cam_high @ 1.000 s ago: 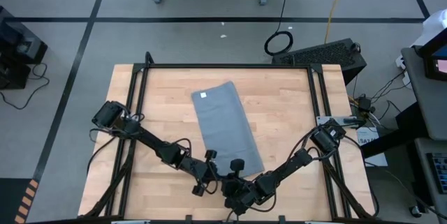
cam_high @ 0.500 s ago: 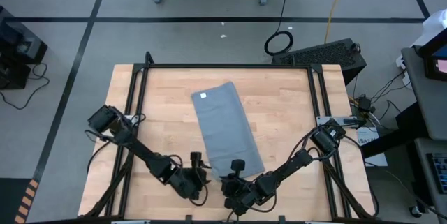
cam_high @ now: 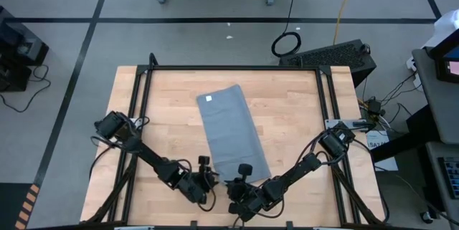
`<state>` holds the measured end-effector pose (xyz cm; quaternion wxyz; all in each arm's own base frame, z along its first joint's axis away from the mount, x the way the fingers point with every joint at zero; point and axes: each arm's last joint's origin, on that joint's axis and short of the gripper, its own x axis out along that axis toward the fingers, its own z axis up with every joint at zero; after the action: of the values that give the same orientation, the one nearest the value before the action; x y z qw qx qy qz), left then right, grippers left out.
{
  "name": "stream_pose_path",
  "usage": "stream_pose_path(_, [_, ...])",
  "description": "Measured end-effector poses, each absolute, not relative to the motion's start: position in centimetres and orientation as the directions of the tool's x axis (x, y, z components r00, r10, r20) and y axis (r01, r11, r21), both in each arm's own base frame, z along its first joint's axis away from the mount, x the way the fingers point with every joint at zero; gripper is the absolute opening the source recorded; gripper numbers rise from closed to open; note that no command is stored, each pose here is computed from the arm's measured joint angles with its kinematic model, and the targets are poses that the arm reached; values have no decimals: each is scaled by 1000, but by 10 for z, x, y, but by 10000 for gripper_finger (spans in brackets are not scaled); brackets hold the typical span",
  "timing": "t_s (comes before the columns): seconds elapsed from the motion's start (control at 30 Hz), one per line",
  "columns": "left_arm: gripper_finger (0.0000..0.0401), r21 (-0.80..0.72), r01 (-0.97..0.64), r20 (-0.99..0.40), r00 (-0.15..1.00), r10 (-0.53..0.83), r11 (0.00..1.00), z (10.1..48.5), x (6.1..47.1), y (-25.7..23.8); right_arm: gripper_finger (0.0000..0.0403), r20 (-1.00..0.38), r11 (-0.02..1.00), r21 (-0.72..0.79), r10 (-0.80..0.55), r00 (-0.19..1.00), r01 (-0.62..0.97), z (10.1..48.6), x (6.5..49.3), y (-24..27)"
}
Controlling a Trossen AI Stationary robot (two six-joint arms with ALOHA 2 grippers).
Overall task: Roll towel
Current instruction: Fold the gray towel on the table
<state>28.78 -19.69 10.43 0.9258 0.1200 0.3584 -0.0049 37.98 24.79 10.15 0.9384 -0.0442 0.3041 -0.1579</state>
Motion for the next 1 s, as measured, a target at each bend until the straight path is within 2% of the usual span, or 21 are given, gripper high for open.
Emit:
stream_pose_path(0.23, [144, 252, 128, -674, 735, 79, 959, 102, 283, -202, 2, -584, 949, -148, -310, 750, 277, 109, 361, 262])
stream_pose_path(0.57, [144, 279, 143, -502, 865, 17, 950, 102, 299, -214, 2, -567, 920, -95, -364, 739, 380, 128, 343, 267])
stream_pose_path(0.63, [144, 297, 150, -504, 864, 22, 943, 95, 300, -214, 2, -568, 916, -89, -370, 735, 392, 131, 342, 266])
stream_pose_path(0.8, [144, 324, 67, -479, 872, 102, 944, 83, 308, -205, 2, -568, 916, -89, -370, 736, 391, 133, 342, 265])
stream_pose_path(1.0, [144, 295, 62, -449, 890, 81, 954, 85, 313, -205, 2, -569, 915, -79, -368, 735, 396, 133, 342, 265])
